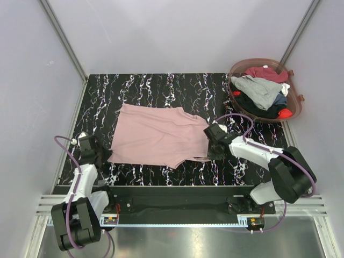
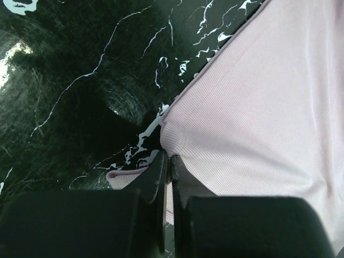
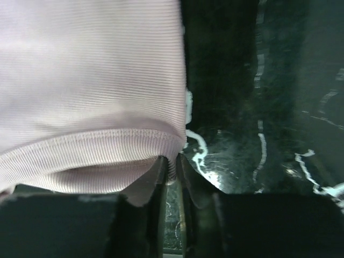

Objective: Fold and stack the tank tops
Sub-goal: Flatten the tank top out

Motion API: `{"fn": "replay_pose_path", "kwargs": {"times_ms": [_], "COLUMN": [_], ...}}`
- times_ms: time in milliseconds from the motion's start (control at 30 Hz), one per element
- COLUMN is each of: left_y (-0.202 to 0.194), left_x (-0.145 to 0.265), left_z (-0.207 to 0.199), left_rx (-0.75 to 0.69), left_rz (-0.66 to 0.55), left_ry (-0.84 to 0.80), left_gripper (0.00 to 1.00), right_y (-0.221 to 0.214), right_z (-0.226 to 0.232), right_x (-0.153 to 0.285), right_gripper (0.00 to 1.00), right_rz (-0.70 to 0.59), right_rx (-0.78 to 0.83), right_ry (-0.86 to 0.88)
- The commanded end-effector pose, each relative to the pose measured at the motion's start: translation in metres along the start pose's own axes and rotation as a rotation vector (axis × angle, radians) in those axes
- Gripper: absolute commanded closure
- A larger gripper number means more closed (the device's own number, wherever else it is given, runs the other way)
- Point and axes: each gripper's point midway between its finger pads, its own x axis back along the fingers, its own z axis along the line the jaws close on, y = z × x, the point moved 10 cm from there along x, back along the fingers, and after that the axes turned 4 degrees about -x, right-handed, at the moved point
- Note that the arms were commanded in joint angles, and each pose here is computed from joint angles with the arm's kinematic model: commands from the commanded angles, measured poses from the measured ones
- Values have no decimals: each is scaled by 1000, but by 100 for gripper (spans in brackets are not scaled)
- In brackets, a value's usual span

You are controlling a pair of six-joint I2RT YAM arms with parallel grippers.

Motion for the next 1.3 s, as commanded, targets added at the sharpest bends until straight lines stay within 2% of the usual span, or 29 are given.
{"fn": "replay_pose_path", "kwargs": {"times_ms": [0, 100, 267, 500, 567, 667, 700, 733, 867, 933, 967, 1000, 1100, 1200, 1233, 1267], "left_y": [21, 22, 23, 24, 24, 24, 24, 24, 24, 25, 25, 25, 30, 35, 37, 35], "left_x": [0, 0, 4, 8, 8, 7, 7, 7, 8, 10, 11, 14, 23, 35, 39, 42], "left_z": [-10, -11, -11, -12, -12, -13, -12, -13, -15, -16, -16, -13, -15, -21, -26, -33], "left_rx": [-2, 1, -3, -11, -11, -18, -19, -23, -29, -30, -30, -19, -25, -50, -58, -80], "left_rz": [-92, -98, -118, -131, -125, -117, -115, -114, -110, -118, -122, -124, -161, -210, -223, -222], "left_ry": [-17, -23, -26, -36, -36, -39, -38, -41, -63, -70, -68, -31, -11, -22, -36, -62], "left_gripper": [100, 100, 100, 100, 100, 100, 98, 86, 71, 65, 45, 30, 2, 1, 1, 1], "right_y": [20, 30, 30, 16, 12, 4, 3, 1, 0, 2, 5, 11, 30, 67, 76, 90], "right_z": [-1, -4, 0, 20, 19, 16, 17, 18, 27, 28, 29, 35, 46, 43, 43, 45], "right_x": [15, 32, 48, 76, 74, 67, 67, 67, 69, 70, 69, 71, 73, 63, 59, 58], "right_gripper": [83, 84, 81, 75, 69, 67, 64, 61, 50, 47, 45, 43, 41, 41, 42, 42], "right_rz": [-126, -211, -260, -402, -376, -315, -301, -281, -300, -323, -332, -342, -397, -411, -361, -376], "right_rx": [9, 14, 40, 117, 132, 140, 135, 124, 89, 79, 84, 89, 118, 63, 57, 28], "right_ry": [-139, -206, -229, -147, -133, -150, -143, -117, 46, 52, 41, 31, -19, -27, 40, 92]}}
